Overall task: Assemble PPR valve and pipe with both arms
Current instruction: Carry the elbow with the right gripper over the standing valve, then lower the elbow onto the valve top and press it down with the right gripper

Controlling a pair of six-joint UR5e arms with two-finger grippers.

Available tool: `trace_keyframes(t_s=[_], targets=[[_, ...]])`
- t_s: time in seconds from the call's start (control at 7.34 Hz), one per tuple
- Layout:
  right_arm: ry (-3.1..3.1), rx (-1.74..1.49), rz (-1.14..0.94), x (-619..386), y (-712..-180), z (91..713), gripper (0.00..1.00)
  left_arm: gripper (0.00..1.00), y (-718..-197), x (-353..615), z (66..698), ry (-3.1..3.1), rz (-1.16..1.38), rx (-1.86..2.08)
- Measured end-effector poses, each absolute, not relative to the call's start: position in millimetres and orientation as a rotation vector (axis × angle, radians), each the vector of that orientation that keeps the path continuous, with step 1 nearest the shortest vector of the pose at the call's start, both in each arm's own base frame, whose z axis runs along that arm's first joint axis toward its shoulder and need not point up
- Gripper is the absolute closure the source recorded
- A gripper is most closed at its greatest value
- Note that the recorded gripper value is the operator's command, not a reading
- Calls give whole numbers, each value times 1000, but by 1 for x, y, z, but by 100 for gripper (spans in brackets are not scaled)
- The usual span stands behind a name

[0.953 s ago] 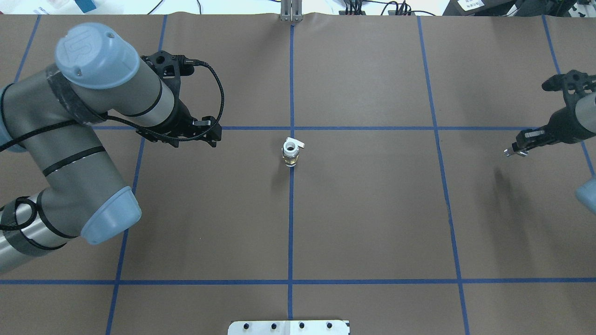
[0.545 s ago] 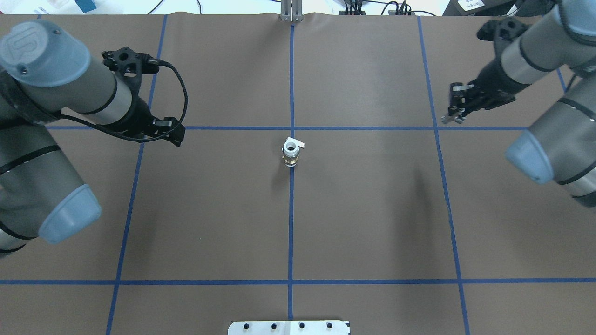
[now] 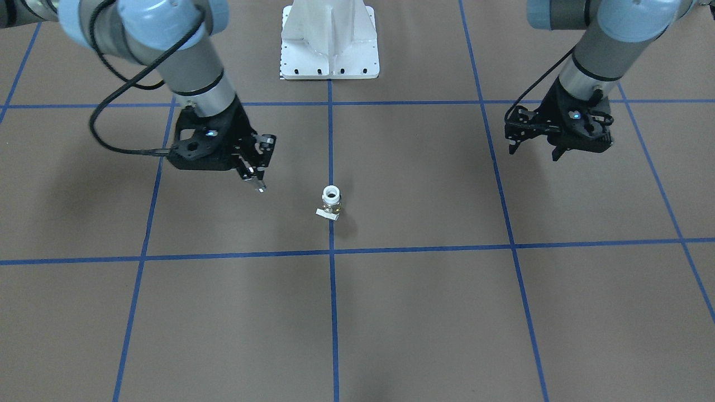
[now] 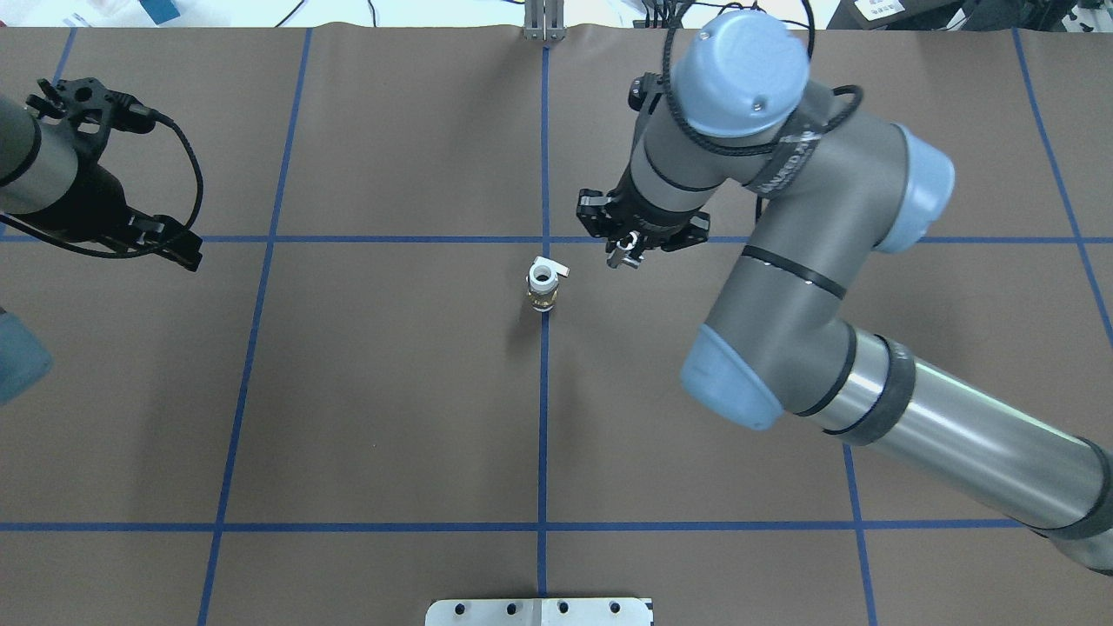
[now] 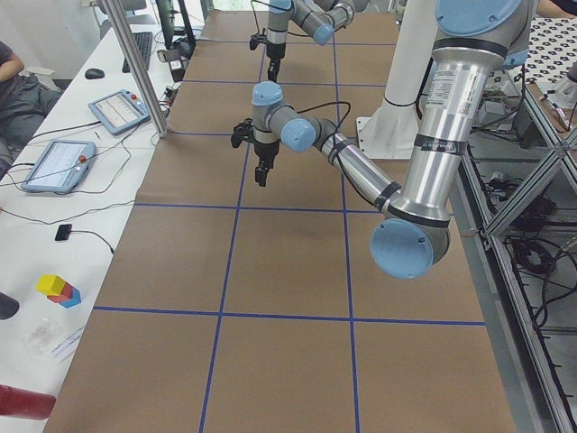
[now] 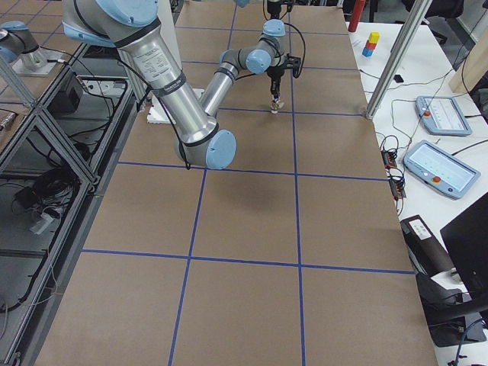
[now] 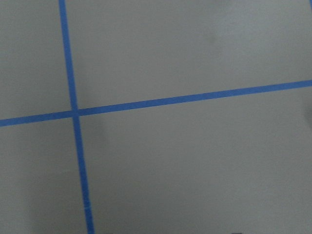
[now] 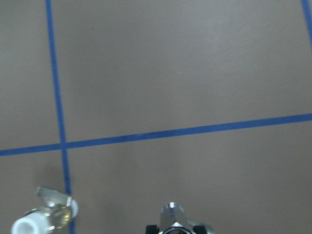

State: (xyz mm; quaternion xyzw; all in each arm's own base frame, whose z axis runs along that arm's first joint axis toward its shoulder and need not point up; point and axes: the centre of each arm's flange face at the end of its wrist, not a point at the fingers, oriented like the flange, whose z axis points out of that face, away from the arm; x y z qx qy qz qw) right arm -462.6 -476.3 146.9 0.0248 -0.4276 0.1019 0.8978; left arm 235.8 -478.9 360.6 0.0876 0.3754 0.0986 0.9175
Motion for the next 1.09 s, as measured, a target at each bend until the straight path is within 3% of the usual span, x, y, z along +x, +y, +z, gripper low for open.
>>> trace_keyframes(t_s=[1.09], targets=[[-847, 27, 228, -530, -478, 110, 100, 1, -486, 187, 388, 740, 264, 220]])
